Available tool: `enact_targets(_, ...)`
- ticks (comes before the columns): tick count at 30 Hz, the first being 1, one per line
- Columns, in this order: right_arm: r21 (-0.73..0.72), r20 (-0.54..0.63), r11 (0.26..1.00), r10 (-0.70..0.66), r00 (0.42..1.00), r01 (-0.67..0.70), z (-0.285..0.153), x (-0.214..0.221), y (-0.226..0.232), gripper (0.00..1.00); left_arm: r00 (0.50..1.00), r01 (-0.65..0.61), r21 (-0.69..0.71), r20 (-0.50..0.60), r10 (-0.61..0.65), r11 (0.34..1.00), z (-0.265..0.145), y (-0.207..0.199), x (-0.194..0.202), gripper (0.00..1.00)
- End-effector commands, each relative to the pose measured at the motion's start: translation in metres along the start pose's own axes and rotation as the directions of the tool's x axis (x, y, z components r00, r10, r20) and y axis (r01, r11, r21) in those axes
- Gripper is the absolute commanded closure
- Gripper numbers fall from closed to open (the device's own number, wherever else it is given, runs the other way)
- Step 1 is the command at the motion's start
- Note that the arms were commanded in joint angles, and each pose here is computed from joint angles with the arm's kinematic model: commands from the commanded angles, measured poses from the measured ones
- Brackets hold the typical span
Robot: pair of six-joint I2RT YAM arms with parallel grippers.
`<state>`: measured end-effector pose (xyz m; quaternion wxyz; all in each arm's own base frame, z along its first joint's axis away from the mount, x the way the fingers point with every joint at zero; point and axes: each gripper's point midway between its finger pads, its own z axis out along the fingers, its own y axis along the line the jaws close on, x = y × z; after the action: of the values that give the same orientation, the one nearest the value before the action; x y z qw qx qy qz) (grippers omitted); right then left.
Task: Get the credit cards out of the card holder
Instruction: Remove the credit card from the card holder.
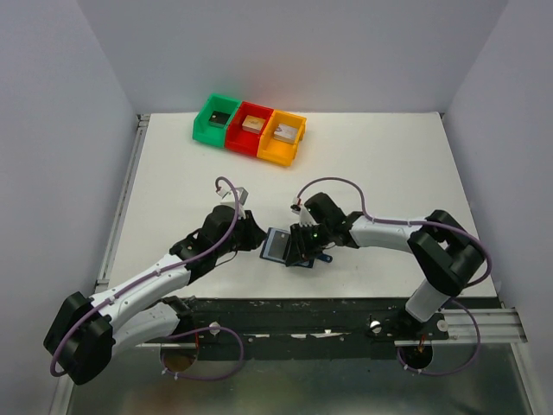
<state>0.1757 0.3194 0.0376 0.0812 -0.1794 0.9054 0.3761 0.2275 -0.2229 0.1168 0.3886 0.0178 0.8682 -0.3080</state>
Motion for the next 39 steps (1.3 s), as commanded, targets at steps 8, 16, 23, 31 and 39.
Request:
enact_targets(8,0.208,-0.013,0.978,-0.002,1.000,0.004,-0.004,-0.001,-0.050,0.69,1.000,0.011,0.004,0.000,-0.011,1.000,0.004,0.001,0.002,0.68)
enact_targets(16,0.105,0.032,0.993,-0.060,0.998,0.057,-0.022,-0.015,-0.017,0.65,1.000,-0.009,0.015,0.015,0.009,1.000,0.004,-0.003,-0.004,0.68)
enact_targets(23,0.063,0.180,0.996,-0.078,0.980,0.068,-0.044,-0.059,0.018,0.64,1.000,-0.010,0.103,0.010,0.009,0.995,0.025,-0.023,-0.009,0.69)
enact_targets(31,-0.002,0.218,0.995,0.098,0.971,-0.100,-0.028,-0.088,-0.003,0.61,0.998,0.011,0.072,-0.061,-0.006,0.997,0.047,-0.016,0.005,0.88)
enact_targets(39,-0.011,0.206,0.994,0.111,0.972,-0.111,-0.016,-0.087,-0.012,0.55,0.995,0.023,0.040,-0.095,-0.019,0.999,0.059,-0.008,0.016,0.90)
